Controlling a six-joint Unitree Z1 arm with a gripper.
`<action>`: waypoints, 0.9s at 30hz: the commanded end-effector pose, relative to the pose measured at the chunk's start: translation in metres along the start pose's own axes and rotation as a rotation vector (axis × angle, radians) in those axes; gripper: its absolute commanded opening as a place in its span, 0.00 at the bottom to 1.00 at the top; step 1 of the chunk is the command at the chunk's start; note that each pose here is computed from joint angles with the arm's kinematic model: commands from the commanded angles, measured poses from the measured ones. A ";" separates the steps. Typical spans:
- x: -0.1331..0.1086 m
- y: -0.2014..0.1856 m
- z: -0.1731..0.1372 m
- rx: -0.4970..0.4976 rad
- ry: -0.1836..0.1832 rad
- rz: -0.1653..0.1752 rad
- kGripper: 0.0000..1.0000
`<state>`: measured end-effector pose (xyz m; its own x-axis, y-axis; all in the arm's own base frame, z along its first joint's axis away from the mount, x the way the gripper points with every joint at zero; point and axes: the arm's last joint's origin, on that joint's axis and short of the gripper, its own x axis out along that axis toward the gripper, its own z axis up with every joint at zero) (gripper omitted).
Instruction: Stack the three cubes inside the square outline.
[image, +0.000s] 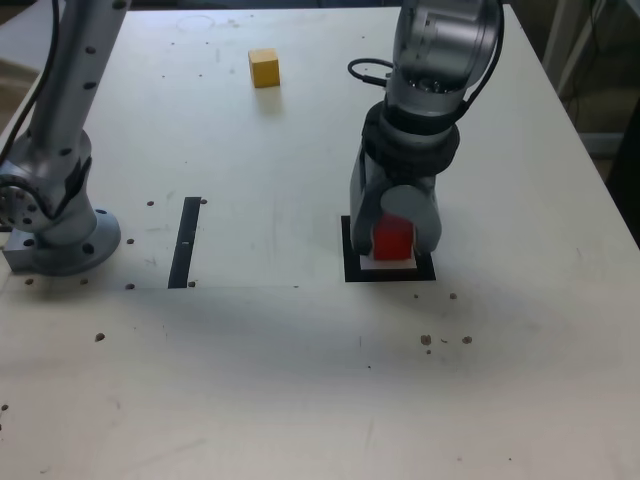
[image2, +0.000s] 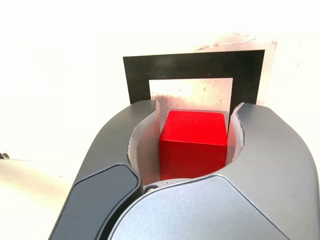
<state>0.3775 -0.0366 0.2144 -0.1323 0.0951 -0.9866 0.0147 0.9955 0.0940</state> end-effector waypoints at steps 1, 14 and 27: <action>0.001 0.001 -0.001 -0.003 0.010 0.004 0.10; 0.005 0.002 -0.002 -0.008 0.038 0.005 0.50; 0.002 0.003 -0.005 -0.007 0.040 0.006 0.99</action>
<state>0.3741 -0.0345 0.2115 -0.1689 0.1003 -0.9805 0.0108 0.9949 0.0999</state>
